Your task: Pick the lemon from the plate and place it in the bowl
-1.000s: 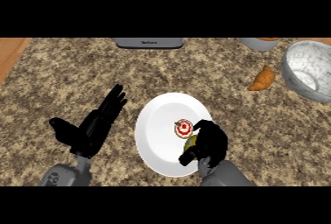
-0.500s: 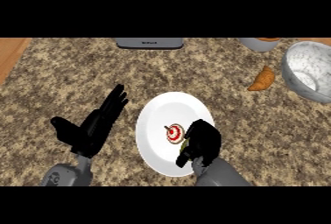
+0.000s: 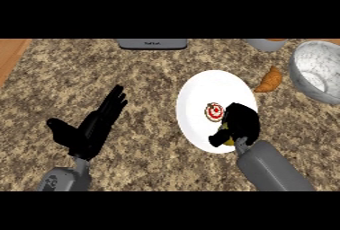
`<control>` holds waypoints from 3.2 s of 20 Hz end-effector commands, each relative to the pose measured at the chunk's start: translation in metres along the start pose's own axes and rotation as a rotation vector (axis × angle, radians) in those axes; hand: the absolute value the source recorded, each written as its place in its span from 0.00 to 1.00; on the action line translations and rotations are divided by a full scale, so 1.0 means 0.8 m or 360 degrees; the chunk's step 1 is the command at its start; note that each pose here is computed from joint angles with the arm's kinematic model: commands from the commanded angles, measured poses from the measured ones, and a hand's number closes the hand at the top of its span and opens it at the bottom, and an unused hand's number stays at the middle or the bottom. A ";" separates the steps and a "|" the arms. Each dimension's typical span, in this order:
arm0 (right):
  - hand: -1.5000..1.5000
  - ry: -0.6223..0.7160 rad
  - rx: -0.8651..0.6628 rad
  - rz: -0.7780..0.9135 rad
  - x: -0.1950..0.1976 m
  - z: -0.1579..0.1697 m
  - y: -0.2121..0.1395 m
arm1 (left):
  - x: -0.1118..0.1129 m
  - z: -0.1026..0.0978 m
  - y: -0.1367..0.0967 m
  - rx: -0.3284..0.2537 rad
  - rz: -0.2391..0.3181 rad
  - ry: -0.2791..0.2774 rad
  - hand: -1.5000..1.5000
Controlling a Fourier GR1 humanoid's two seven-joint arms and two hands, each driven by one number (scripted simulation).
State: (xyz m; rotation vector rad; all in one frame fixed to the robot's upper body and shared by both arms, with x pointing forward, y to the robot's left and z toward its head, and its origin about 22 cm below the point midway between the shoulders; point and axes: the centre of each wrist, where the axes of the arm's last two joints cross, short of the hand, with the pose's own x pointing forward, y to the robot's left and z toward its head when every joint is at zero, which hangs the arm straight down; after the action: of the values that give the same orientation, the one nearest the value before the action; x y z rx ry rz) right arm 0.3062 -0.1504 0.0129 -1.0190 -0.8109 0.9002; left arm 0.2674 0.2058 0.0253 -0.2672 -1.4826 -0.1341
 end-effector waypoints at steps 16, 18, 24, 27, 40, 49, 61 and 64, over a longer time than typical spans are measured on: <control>1.00 -0.0097 -0.0773 -0.0080 -0.030 0.088 -0.242 | 0.007 0.018 -0.001 0.0002 -0.0007 0.0003 0.50; 1.00 -0.0073 -0.0815 -0.0093 -0.051 0.077 -0.305 | 0.007 0.010 0.007 0.0015 0.0020 0.0011 0.50; 1.00 -0.0027 -0.0871 -0.0187 -0.066 0.036 -0.285 | -0.006 0.016 0.013 -0.0012 -0.0012 -0.0028 0.50; 1.00 -0.0003 -0.0901 -0.0207 -0.061 0.047 -0.325 | -0.001 -0.007 -0.012 0.0016 -0.0007 0.0000 0.50; 1.00 0.0068 -0.0949 -0.0311 -0.176 -0.107 -0.336 | 0.019 -0.009 -0.016 -0.0047 0.0008 -0.0025 0.50; 1.00 0.0215 -0.0957 -0.0111 -0.241 -0.164 -0.304 | 0.017 -0.010 -0.013 -0.0103 -0.0028 -0.0043 0.50; 0.00 0.0332 -0.0719 -0.0545 -0.279 -0.179 -0.260 | 0.018 -0.009 -0.033 -0.0130 -0.0006 -0.0024 0.50; 0.00 0.0242 -0.0882 -0.0861 -0.276 -0.178 -0.272 | 0.013 -0.014 -0.022 -0.0110 0.0006 -0.0041 0.50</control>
State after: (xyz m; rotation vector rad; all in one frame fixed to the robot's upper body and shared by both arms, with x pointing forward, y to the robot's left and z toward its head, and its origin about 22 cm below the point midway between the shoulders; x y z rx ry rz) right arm 0.3917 -0.4566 0.1435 -1.3005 -1.0246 0.2925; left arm 0.2710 0.1860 0.0386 -0.3215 -1.5013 -0.1909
